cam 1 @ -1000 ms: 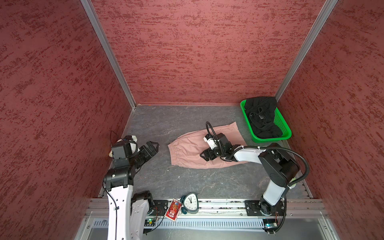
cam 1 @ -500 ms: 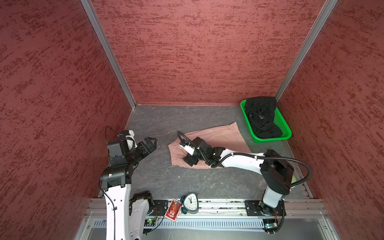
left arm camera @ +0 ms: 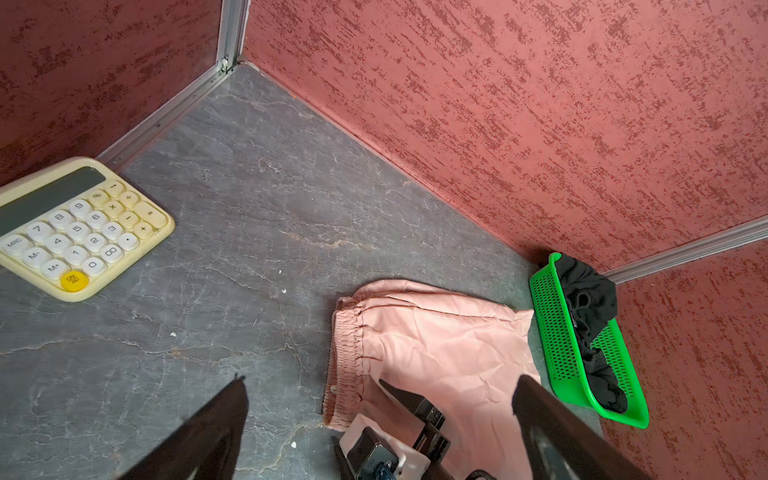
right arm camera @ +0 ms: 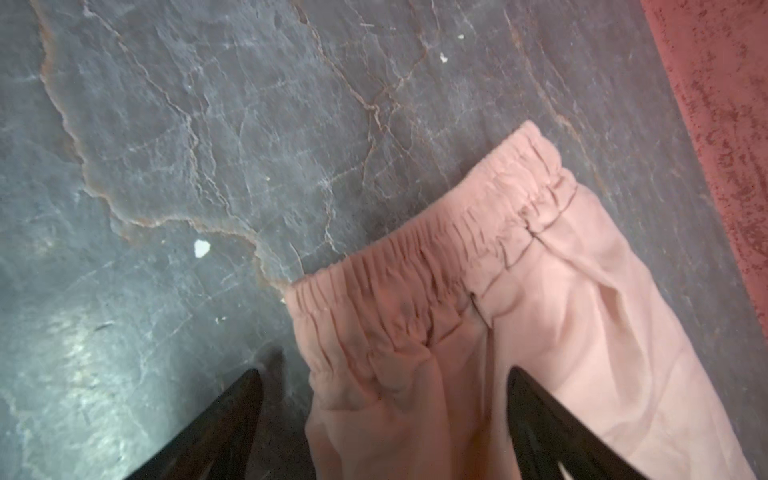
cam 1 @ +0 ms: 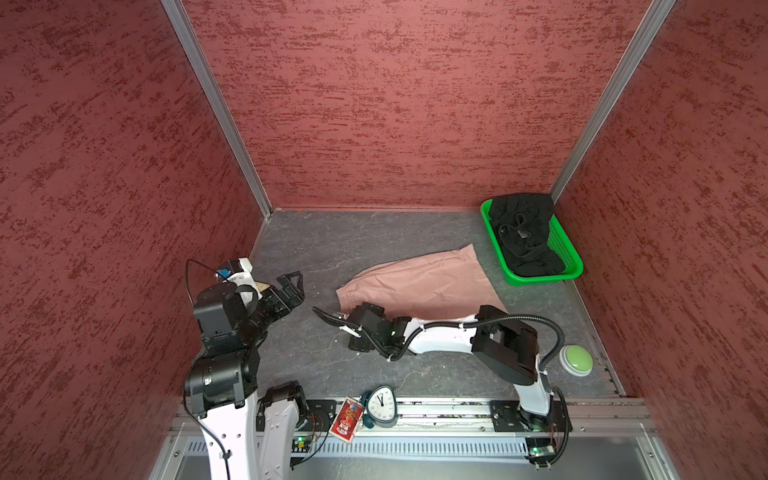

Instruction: Fold and stack the shorts

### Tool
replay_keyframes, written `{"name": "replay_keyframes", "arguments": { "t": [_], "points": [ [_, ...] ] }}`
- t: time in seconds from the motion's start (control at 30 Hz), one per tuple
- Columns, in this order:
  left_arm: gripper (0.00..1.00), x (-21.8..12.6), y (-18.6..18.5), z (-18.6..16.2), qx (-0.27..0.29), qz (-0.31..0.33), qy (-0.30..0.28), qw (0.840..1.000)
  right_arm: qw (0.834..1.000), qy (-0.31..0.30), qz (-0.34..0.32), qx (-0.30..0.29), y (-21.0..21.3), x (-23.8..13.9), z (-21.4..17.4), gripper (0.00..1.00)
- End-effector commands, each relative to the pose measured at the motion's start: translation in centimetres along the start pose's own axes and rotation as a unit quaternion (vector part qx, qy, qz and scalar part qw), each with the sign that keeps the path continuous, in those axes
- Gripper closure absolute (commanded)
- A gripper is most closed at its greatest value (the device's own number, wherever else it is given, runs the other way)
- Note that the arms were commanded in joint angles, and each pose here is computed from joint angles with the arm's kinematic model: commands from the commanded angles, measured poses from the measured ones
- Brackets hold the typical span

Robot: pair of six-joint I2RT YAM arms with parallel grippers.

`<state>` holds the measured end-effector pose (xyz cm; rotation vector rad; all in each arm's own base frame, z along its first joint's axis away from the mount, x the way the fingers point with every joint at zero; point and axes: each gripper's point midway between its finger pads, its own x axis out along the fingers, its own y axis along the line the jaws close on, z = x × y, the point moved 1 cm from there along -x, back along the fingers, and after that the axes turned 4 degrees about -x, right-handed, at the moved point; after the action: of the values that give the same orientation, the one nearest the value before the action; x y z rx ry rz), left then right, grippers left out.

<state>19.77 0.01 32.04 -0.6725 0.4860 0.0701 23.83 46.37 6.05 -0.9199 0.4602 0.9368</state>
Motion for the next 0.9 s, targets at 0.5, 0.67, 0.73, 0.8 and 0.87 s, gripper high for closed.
{"name": "replay_keyframes", "arguments": {
  "t": [0.5,0.67,0.73,0.8,0.87],
  "points": [
    [0.01,0.0,1.0,-1.5,-0.017,0.028,0.043,0.999,0.993,0.045,-0.092,-0.059,-0.8,4.0,-0.5,0.28],
    [0.01,1.3,1.9,-2.3,-0.041,0.034,0.062,0.997,0.998,-0.01,-0.051,0.029,-2.0,2.5,1.2,0.85],
    [0.0,2.2,1.9,-2.8,-0.058,0.023,0.073,0.995,0.997,-0.038,-0.029,0.068,-2.6,1.7,1.7,0.99],
    [0.01,3.1,2.1,-3.3,-0.074,0.017,0.085,0.994,0.993,-0.066,-0.012,0.099,-3.2,0.9,2.0,1.0],
    [0.01,3.8,2.3,-3.5,-0.09,0.014,0.092,0.992,0.988,-0.091,0.006,0.126,-3.4,0.2,2.1,1.0]
  ]
}}
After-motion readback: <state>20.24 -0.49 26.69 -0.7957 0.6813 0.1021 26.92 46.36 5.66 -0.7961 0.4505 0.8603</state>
